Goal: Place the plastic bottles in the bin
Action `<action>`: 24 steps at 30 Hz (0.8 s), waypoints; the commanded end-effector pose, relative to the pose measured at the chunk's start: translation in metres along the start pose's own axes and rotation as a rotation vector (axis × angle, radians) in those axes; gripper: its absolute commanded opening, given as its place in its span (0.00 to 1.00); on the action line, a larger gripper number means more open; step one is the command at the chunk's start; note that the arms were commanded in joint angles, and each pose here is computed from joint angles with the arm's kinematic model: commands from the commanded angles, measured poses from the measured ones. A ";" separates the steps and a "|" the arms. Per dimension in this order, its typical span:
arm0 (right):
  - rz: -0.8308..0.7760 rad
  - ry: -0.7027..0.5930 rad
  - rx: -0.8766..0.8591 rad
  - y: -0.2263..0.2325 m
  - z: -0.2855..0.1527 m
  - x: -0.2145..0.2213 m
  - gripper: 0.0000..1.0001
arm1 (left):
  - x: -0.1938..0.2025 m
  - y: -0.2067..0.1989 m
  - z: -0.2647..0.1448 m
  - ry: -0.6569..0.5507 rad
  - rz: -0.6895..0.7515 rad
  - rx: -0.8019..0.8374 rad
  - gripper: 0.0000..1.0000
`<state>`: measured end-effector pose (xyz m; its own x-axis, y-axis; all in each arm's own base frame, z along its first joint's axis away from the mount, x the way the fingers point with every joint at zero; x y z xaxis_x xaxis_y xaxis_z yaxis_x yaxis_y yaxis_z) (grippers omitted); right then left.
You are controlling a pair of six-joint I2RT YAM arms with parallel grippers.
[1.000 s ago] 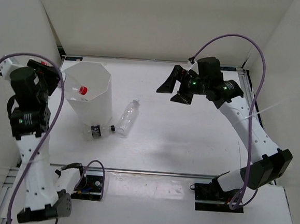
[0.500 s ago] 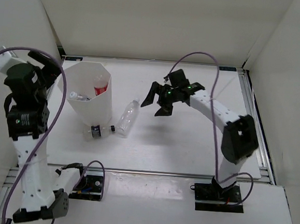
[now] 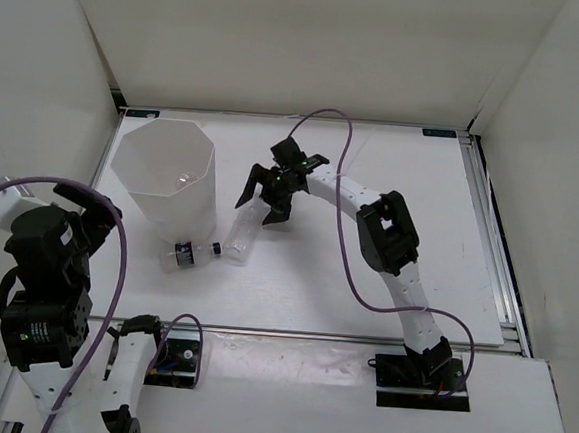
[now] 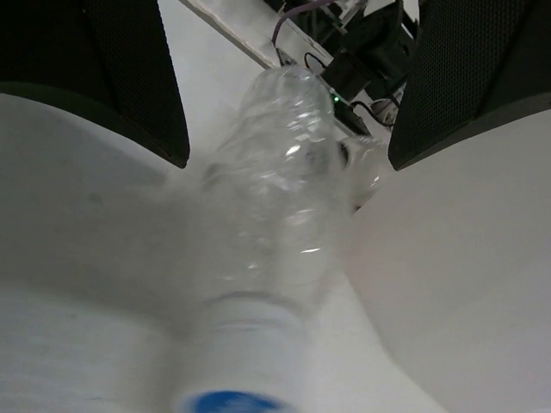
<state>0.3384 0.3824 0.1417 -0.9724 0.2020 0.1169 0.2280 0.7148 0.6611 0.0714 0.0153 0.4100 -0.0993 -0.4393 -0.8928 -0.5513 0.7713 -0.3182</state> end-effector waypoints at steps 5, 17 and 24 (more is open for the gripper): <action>0.114 0.052 0.065 -0.029 0.036 -0.004 0.96 | 0.020 0.014 -0.009 0.133 0.053 -0.080 1.00; 0.030 0.108 0.028 -0.059 -0.033 0.009 0.30 | 0.095 0.020 0.017 0.377 -0.179 -0.142 1.00; -0.195 -0.104 -0.340 0.041 -0.185 0.020 0.28 | 0.150 0.023 0.041 0.627 -0.248 -0.236 1.00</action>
<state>0.3216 0.2922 0.1908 -0.9657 0.2099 0.1525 0.2550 0.6586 0.7080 0.0808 -0.0059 0.2715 -0.3215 -0.7659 -0.5567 -0.7267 0.5765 -0.3735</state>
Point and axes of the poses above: each gripper's point midway between its finger pads, its own z axis out along the fingers, its own y axis along the line the jaws close on, x = y × z, the point moved 9 cm from there along -z, back along the fingers, and after that the axes turned 11 degrees about z, right-handed, at the moved point
